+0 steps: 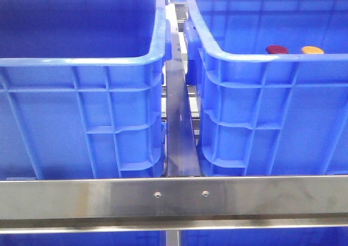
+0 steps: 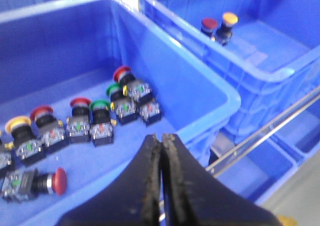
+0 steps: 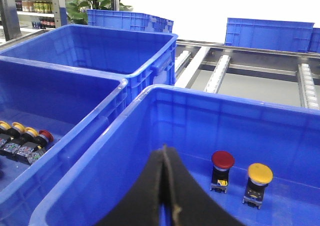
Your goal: Pick red and yellow buttons and place in box
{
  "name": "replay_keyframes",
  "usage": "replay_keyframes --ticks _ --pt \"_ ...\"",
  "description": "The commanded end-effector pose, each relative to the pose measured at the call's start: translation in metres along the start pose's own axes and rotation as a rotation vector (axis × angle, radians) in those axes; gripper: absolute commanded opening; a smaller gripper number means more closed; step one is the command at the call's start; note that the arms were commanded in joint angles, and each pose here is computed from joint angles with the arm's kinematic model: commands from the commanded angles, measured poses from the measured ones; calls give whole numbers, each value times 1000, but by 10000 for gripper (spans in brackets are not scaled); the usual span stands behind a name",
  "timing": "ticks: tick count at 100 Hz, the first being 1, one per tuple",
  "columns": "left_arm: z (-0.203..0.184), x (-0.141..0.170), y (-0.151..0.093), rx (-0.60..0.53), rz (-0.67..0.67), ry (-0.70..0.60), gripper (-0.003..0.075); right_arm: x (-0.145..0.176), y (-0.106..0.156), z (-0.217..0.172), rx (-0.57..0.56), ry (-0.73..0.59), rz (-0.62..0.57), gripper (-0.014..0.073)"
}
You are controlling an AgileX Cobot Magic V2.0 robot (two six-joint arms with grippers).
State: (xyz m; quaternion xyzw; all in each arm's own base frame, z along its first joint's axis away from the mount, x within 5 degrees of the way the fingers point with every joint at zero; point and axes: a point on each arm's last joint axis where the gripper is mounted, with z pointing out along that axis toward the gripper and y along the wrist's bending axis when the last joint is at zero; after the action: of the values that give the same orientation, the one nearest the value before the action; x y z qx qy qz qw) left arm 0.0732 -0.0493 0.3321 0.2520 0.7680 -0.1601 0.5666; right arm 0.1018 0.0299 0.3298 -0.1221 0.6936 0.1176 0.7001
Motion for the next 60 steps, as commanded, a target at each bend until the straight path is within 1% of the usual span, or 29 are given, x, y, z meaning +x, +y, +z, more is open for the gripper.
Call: replay_keyframes --ticks 1,19,29,44,60 --pt "-3 -12 0 6 -10 -66 -20 -9 -1 -1 10 -32 6 -69" --pt "-3 -5 0 7 -10 18 -20 -9 -1 -1 10 -32 6 -69" --pt "-3 -2 0 8 -10 41 -20 -9 -1 -1 10 -32 6 -69" --pt "-3 -3 0 8 -10 36 -20 -9 -1 -1 10 -32 6 -69" --pt "-3 -7 0 -1 3 -5 -20 -9 -1 -1 10 -32 6 -69"
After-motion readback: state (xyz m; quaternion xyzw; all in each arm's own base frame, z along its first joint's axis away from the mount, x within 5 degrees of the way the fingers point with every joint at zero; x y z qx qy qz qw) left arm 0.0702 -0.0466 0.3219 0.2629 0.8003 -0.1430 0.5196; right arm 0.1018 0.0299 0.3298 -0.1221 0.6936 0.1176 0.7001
